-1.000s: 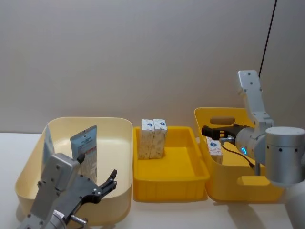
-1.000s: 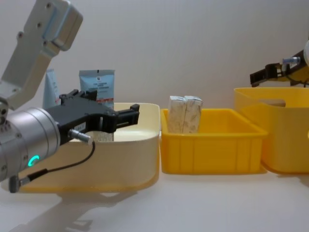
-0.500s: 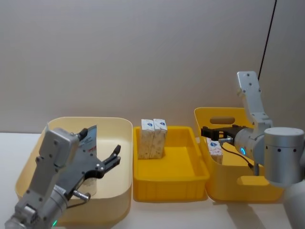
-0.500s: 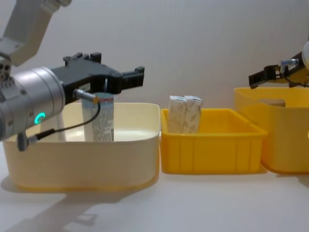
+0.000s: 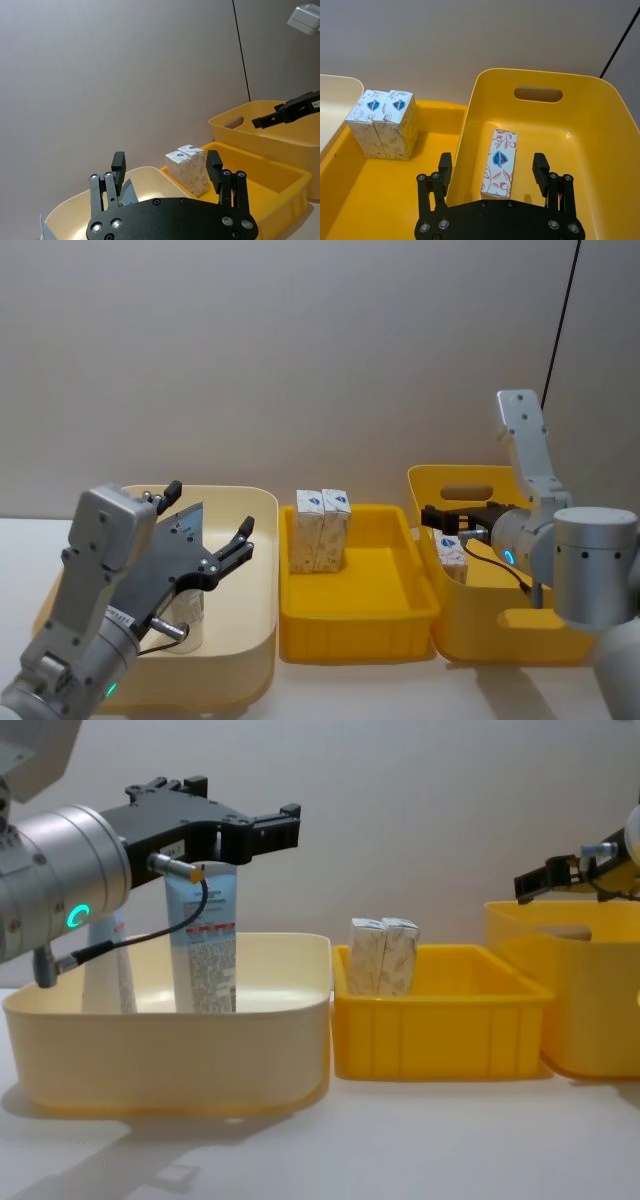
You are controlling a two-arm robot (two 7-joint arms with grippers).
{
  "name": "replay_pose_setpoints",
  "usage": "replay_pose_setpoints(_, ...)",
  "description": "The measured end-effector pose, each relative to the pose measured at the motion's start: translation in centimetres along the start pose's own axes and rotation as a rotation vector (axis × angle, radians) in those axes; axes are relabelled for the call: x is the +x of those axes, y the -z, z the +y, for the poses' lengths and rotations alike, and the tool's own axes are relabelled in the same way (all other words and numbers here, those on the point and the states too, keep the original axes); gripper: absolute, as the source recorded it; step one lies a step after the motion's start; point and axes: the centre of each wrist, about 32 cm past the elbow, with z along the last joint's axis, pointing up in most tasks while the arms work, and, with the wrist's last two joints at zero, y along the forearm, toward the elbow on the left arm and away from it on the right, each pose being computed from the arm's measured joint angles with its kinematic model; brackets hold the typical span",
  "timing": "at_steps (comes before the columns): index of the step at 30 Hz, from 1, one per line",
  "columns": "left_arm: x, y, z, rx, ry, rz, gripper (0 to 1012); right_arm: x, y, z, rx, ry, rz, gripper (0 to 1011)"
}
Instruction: Bimanual collaborative sorting of washing and personal care products
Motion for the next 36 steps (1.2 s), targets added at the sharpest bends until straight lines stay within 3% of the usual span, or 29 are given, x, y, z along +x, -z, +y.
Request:
replay_pose_setpoints(10, 1.01, -0.65, 0.47, 0.037, -0.007, 0.014, 1003, 0.0, 0.0, 0.0, 0.0, 0.0, 0.0, 1001)
replay_pose_setpoints(24, 3.33, -1.34, 0.64, 0.122, 0.023, 0.011, 1003, 0.0, 0.0, 0.0, -0.001, 0.0, 0.0, 1001)
replay_pose_setpoints(36, 4.67, -0.96, 0.22, 0.176, 0.046, 0.011, 1003, 0.0, 0.0, 0.0, -0.001, 0.0, 0.0, 1001)
